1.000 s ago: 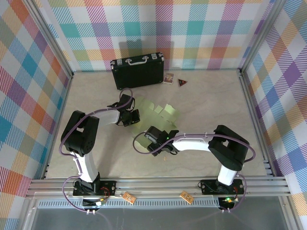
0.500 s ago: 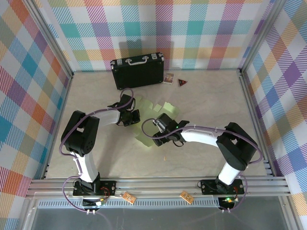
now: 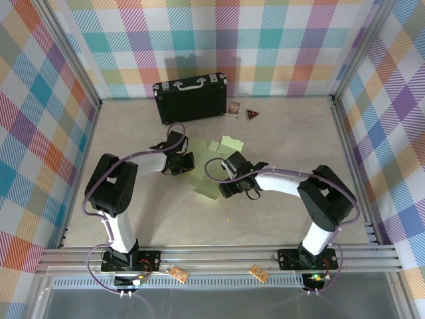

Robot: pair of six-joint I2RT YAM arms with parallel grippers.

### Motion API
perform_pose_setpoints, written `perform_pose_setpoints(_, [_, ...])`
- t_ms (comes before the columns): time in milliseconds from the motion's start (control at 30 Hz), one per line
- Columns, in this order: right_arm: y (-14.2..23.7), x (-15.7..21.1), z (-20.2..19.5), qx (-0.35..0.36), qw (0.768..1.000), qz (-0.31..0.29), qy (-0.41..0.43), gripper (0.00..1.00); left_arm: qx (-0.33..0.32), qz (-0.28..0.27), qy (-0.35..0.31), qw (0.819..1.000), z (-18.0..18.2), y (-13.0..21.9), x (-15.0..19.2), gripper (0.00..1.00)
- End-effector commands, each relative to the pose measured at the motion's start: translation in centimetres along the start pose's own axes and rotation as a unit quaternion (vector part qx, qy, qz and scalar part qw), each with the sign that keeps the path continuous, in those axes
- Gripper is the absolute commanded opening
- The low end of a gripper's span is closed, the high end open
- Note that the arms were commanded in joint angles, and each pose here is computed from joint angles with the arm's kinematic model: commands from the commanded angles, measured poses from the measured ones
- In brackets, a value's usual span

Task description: Fold the paper box

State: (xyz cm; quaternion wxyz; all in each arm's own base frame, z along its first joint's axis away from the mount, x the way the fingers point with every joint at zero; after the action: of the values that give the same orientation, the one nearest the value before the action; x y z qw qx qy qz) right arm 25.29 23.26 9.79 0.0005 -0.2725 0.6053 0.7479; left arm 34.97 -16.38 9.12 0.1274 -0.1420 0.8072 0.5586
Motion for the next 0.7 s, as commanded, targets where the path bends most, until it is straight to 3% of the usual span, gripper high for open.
perform_pose_setpoints(0, [0.2, 0.2, 0.0, -0.014, 1.0, 0.008, -0.008, 0.77, -0.054, 0.09, -0.001, 0.994, 1.9, -1.7, 3.9, 0.0])
perform_pose_setpoints(233, [2.9, -0.9, 0.4, -0.033, 0.999, -0.001, 0.009, 0.78, -0.057, 0.088, -0.005, 0.994, 1.8, -1.6, 3.8, 0.0])
perform_pose_setpoints(333, [3.5, -0.7, -0.2, -0.008, 1.0, 0.004, 0.02, 0.75, -0.058, 0.086, -0.007, 0.995, 1.8, -1.4, 3.7, 0.0])
perform_pose_setpoints(667, [2.6, -0.7, -0.4, 0.012, 0.999, 0.02, 0.03, 0.68, -0.058, 0.087, -0.01, 0.994, 1.7, -1.4, 3.8, 0.0])
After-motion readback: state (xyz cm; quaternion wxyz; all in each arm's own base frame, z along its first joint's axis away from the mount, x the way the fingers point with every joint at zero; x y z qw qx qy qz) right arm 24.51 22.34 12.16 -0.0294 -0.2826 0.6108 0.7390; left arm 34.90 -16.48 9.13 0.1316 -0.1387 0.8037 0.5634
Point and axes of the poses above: each hand's point on the last joint's axis, 136 mm out from that joint toward the fingers, its own y axis back along the fingers, its own z axis along the line the jaws close on, x = y × z, the point moved 8 cm from there along y, back along the fingers, and after that the axes turned 8 degrees about -y, right-handed, at the moved point
